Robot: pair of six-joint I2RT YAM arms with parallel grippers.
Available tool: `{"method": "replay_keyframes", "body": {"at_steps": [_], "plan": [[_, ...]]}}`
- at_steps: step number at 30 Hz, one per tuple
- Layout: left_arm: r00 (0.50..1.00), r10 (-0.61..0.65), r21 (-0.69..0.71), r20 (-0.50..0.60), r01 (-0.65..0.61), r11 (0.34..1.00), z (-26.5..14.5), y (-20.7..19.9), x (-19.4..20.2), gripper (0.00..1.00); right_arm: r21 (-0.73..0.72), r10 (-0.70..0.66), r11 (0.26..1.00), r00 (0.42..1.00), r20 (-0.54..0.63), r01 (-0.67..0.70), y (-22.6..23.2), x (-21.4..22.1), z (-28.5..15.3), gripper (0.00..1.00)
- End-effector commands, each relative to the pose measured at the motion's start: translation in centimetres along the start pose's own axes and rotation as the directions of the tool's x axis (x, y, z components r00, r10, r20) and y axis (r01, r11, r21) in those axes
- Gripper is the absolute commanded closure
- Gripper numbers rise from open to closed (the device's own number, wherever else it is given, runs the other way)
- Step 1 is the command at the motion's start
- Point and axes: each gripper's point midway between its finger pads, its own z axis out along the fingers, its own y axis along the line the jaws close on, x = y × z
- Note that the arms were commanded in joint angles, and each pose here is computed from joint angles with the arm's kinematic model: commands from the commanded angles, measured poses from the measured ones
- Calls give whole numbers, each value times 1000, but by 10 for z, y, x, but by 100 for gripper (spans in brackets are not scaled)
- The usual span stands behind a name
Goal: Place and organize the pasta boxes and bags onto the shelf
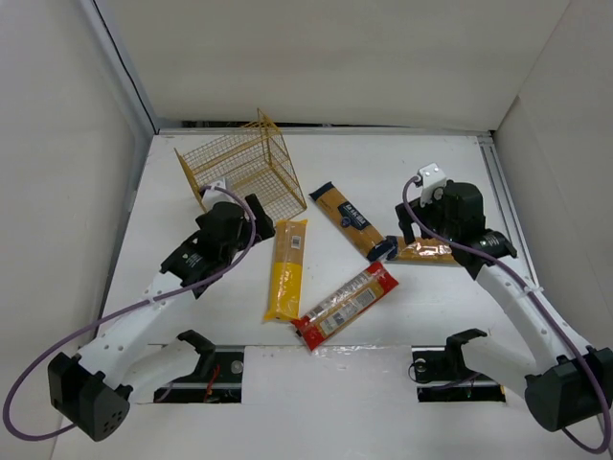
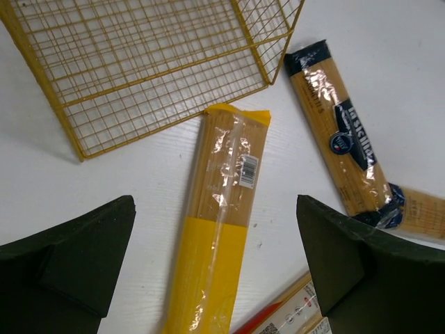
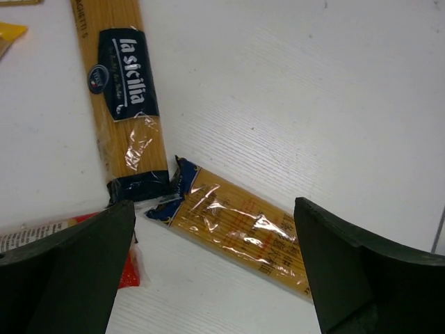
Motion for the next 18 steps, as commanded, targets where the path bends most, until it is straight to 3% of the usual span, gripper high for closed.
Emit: {"method": "replay_keyframes", "body": {"at_steps": [1,5,12,18], "plan": [[994,-29,79,107,20,997,-14,-13,-25,1,-140,-72,987,997,19,74,21,-1,13,0],[992,-45,88,114,35,996,-14,-13,-26,1,-230,-164,960,986,-14,157,47,11,38,0],[994,-70,0,78,71,998,-8,1,-15,1,-253,-295,934,943,-153,251,69,21,94,0],[996,-88,11,13,88,996,-2,0,3,1,-317,-351,912,895,-276,260,78,57,136,0]]}}
